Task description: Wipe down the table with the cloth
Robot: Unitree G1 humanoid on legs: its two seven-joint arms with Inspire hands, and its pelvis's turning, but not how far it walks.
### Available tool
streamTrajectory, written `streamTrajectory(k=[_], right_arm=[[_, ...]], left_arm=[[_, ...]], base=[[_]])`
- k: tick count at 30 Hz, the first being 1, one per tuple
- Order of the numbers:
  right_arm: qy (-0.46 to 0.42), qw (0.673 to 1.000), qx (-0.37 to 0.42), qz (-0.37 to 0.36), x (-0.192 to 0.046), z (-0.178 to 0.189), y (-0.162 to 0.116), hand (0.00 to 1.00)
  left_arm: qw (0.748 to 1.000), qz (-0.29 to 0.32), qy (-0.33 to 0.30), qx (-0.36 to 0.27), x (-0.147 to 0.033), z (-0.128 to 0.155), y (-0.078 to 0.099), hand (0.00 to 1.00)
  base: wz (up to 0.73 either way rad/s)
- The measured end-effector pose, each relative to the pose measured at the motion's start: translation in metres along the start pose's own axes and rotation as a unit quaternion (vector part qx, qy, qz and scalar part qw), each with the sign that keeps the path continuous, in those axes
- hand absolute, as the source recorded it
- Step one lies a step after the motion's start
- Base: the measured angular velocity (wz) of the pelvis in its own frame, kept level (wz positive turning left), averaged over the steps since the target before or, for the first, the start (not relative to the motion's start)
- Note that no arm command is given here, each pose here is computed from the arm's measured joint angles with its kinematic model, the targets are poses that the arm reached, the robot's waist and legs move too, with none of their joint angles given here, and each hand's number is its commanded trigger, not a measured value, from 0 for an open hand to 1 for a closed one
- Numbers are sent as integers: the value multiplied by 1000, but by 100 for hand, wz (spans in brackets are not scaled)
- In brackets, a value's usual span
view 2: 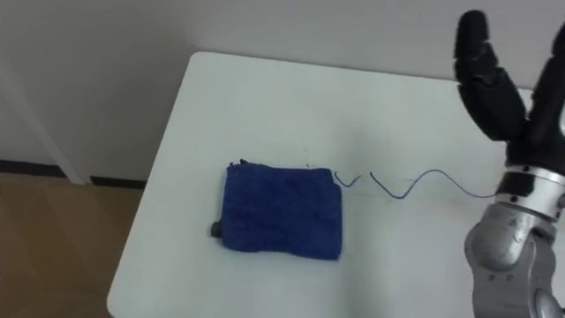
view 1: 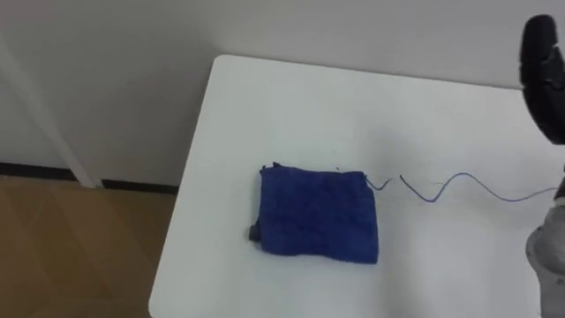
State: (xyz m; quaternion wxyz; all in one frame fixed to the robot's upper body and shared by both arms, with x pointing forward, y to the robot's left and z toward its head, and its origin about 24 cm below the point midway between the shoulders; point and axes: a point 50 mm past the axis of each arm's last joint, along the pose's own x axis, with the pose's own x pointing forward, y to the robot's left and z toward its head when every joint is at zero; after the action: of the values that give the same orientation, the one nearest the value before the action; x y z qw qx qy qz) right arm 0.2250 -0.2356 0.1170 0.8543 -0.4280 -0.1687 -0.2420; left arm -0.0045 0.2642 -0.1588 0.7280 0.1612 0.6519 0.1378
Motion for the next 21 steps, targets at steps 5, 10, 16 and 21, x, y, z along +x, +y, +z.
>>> streamTrajectory(k=[5,10,16,21], right_arm=[[-38,995,28,86,-9,21,24,0],[-80,984,20,156,-17,38,37,0],[-128,963,19,237,-30,56,54,0],[-146,947,28,283,-38,63,62,0]], left_arm=[[999,-14,-17,31,0,11,-8,0],[998,-26,-33,48,1,19,-11,0],[997,-30,-48,47,2,29,-12,0],[996,-36,-54,63,2,30,-13,0]], base=[[2],[1],[3],[6]])
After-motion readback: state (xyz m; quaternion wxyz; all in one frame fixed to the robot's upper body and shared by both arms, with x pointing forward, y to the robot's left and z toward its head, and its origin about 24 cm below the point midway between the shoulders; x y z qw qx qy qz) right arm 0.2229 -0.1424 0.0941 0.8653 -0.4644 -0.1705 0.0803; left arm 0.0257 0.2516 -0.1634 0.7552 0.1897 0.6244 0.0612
